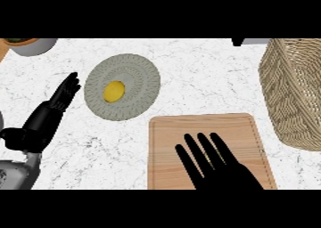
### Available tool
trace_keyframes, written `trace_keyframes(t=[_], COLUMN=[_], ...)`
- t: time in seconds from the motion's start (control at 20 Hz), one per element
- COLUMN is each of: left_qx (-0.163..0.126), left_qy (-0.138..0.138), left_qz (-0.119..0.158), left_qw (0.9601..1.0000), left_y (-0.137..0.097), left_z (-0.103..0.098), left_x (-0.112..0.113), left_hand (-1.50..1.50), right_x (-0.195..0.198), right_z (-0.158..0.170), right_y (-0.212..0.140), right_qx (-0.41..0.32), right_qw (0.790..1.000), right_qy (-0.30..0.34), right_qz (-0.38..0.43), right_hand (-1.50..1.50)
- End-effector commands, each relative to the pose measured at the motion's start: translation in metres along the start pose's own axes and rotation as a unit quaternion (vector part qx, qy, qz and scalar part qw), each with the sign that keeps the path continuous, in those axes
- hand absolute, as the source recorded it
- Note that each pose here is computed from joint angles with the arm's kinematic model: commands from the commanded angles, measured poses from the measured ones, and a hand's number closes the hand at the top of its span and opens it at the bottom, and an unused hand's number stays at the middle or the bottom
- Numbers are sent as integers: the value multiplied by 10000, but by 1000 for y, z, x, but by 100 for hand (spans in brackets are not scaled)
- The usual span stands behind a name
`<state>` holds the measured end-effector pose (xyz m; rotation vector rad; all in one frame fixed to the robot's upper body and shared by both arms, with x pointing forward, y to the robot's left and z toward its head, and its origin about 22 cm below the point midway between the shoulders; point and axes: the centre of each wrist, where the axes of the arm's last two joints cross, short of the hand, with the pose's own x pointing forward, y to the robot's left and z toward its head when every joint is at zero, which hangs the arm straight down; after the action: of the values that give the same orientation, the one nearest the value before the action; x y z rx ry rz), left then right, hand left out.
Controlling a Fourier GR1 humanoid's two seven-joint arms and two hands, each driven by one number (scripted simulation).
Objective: Pick the squash from the cutting board and place it in the basket
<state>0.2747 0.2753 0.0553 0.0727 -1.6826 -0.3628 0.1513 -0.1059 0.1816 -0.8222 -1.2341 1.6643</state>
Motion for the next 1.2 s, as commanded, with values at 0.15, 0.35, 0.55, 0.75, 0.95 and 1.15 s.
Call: trace_keyframes(t=[0.15, 0.35, 0.55, 0.75, 0.95, 1.15], left_qx=[-74, -125, -67, -11, -146, -101], left_qy=[-14, -11, -97, -42, -70, -79], left_qz=[61, 78, -4, 105, 157, 99], left_qw=[10000, 9999, 9999, 9999, 9997, 9999], left_y=[-16, -9, -6, -19, -18, -3], left_z=[-6, -13, -6, 12, -5, -11], left_x=[3, 3, -5, 9, 3, -5], left_hand=[0, 0, 0, 0, 0, 0], right_x=[2, -3, -13, -34, -40, -29], right_z=[3, -18, -11, -16, -22, -33], right_y=[14, 19, 47, 48, 59, 52], right_qx=[178, 76, 4, -126, -112, -157], right_qw=[9952, 9955, 9961, 9946, 9967, 9976], right_qy=[962, 944, 865, 1009, 778, 681], right_qz=[40, -26, 182, 212, 209, 20], right_hand=[-150, -150, -150, -150, -150, -150])
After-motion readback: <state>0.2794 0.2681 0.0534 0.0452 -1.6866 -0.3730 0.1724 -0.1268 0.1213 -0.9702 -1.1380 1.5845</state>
